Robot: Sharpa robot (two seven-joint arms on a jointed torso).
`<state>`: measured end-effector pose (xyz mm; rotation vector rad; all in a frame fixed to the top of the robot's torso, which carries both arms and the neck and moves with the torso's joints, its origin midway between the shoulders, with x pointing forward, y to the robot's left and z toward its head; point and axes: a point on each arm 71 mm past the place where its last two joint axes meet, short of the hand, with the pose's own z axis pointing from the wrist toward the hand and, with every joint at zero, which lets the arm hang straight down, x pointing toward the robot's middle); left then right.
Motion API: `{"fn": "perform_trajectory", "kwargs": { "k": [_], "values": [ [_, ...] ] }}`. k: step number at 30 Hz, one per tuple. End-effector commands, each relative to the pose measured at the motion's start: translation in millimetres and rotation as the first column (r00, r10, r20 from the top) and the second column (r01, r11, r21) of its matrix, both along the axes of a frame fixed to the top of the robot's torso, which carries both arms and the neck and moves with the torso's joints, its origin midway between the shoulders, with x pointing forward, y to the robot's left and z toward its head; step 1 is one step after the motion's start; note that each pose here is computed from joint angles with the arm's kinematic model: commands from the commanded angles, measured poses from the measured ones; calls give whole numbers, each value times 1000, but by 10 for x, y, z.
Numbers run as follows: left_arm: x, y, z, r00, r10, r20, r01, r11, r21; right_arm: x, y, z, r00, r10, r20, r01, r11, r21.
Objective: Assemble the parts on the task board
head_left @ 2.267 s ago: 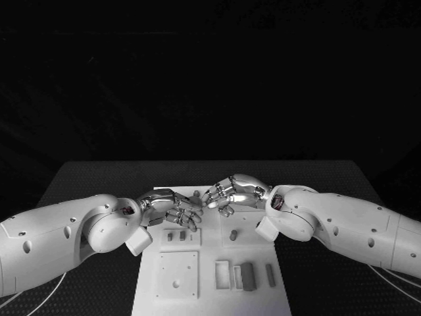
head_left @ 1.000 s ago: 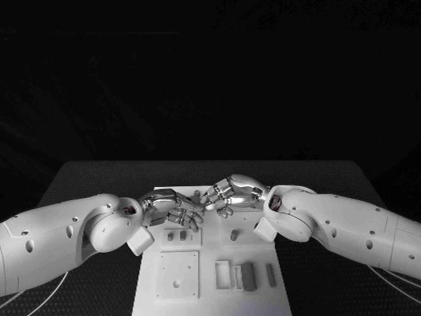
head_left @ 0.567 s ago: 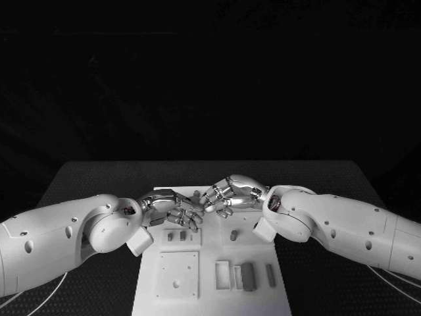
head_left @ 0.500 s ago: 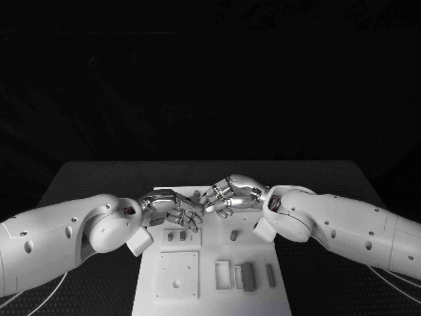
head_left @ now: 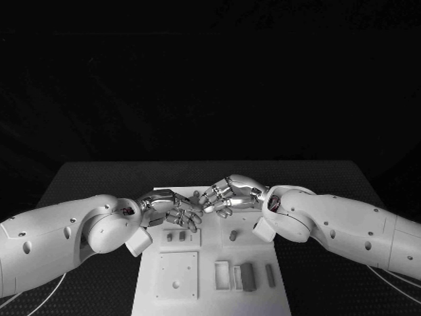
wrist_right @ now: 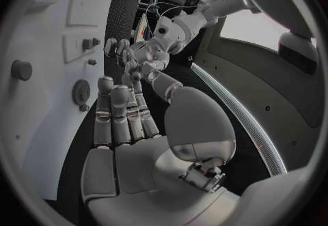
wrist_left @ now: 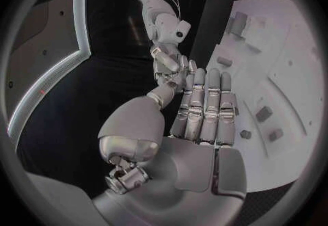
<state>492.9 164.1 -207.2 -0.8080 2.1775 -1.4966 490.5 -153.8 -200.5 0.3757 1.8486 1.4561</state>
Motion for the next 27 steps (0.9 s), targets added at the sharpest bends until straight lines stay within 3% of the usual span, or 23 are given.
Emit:
{"fn": "perform_trajectory", "kwargs": {
  "k": [1, 27],
  "values": [
    [-8, -22, 15, 1000, -14, 5, 14, 1000, -12, 0, 7, 12, 1000, -3, 20, 2, 1000, 9],
    [-23, -39, 11, 1000, -27, -2, 27, 1000, -10, 5, 20, 23, 999, -19, 45, 19, 1000, 3]
  ]
}}
